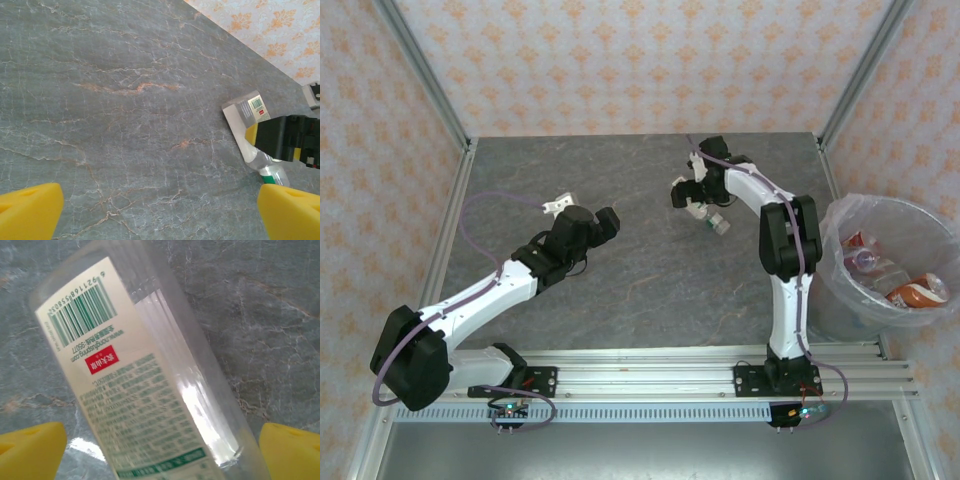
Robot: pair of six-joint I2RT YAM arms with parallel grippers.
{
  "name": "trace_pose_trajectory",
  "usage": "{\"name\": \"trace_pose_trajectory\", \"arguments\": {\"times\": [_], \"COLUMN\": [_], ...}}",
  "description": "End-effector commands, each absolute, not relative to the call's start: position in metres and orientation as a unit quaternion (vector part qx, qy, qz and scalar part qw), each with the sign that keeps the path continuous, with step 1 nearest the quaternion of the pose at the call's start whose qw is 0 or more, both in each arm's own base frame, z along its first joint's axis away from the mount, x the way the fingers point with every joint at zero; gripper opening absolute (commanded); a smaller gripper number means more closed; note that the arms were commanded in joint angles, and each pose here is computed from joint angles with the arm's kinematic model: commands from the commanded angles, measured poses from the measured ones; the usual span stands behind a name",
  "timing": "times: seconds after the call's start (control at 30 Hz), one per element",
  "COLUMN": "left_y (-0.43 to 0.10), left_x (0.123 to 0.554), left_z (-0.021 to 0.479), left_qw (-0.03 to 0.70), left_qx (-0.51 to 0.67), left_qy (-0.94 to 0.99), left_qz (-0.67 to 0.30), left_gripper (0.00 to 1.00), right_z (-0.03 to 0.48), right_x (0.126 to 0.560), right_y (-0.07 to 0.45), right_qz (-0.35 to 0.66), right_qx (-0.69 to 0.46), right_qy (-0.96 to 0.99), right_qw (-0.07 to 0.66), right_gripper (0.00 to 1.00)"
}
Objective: Put the plastic bottles in the bin
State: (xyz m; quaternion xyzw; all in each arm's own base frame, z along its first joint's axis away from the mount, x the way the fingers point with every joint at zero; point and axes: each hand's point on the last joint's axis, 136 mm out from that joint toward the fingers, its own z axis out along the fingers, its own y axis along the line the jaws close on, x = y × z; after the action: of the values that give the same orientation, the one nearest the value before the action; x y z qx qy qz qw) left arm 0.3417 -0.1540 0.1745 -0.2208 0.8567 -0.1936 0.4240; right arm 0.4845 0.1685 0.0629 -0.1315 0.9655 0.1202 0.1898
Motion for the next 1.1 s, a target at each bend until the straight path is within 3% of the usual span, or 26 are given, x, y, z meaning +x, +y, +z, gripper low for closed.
{"name": "trace_pose_trajectory", "arguments": {"times": [0.0, 0.47, 0.63, 0.9, 1.07], "left_y": [-0.146, -0.143, -0.145, -0.148, -0.15], "left_x": [0.341, 0.34, 0.342, 0.344, 0.346], "left_z": [0.168, 0.166, 0.166, 0.167, 0.168], "left_qw": [0.425, 0.426, 0.427, 0.426, 0.428], "left_qx": [-0.228, -0.226, -0.226, -0.219, -0.215], "left_qy": [0.858, 0.86, 0.859, 0.86, 0.86], "left_qz": [-0.178, -0.169, -0.17, -0.173, -0.175], "left_gripper": [1.0, 1.0, 1.0, 1.0, 1.0], "right_z": [0.052, 0.036, 0.04, 0.059, 0.092], "right_x": [0.488, 0.488, 0.491, 0.491, 0.492], "right_y": [0.157, 0.173, 0.177, 0.17, 0.164], "right_qz": [0.064, 0.047, 0.061, 0.045, 0.036], "right_qx": [-0.149, -0.267, -0.256, -0.231, -0.205], "right_qy": [0.972, 0.953, 0.954, 0.959, 0.954], "right_qw": [0.172, 0.137, 0.145, 0.161, 0.216], "right_gripper": [0.99, 0.97, 0.74, 0.61, 0.57]}}
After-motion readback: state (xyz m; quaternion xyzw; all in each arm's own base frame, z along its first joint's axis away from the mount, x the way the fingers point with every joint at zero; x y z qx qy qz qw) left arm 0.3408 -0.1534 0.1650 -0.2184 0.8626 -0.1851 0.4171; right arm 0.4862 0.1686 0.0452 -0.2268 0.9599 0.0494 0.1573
